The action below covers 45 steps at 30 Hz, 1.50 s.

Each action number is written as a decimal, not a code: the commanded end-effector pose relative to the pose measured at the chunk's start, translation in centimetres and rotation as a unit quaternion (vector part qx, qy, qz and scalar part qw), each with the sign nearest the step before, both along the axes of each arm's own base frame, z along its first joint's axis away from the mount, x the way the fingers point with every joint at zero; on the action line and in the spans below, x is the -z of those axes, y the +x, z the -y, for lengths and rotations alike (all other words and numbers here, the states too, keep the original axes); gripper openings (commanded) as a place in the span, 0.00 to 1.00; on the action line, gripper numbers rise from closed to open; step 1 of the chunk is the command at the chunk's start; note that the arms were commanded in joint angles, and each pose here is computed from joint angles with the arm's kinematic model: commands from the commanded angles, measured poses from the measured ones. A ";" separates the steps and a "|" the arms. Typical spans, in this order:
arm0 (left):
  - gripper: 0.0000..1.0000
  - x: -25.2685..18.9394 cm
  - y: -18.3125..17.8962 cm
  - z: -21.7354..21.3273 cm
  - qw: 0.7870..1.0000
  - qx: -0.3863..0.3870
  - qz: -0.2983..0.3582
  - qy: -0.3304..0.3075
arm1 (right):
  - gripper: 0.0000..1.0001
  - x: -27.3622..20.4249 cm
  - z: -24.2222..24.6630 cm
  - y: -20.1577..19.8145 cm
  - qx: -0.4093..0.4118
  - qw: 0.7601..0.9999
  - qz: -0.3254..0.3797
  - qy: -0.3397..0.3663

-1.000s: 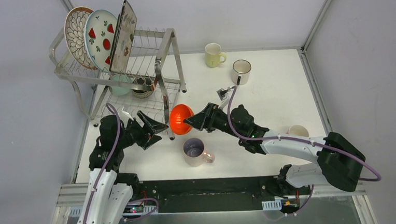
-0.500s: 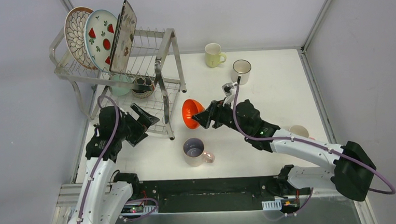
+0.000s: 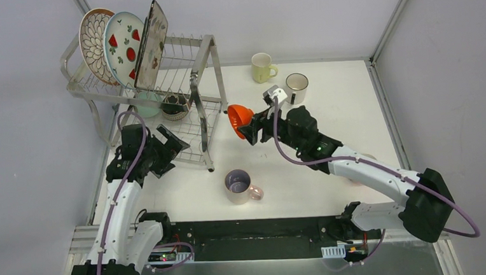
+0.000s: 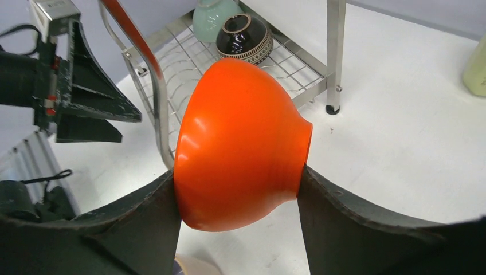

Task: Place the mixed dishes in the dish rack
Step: Turn the bowl upside down on the dish rack.

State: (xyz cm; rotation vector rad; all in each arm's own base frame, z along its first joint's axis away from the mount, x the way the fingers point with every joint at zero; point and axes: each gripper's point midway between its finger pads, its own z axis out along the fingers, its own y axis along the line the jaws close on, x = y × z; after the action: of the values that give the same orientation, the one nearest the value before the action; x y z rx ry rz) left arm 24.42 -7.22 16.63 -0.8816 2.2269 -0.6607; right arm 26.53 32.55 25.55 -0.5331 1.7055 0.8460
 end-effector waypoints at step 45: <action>0.87 -1.8 0.5 0.9 0.973 -0.002 -0.002 -0.233 | 0.48 3.7 -9.5 10.7 -0.182 0.855 0.410 -0.260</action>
State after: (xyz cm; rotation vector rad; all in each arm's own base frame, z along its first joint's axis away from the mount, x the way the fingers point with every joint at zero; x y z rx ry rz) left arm 24.51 -7.94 17.34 -1.1381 2.1288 -1.1664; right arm 36.06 39.89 17.55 -1.4075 1.2040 0.3050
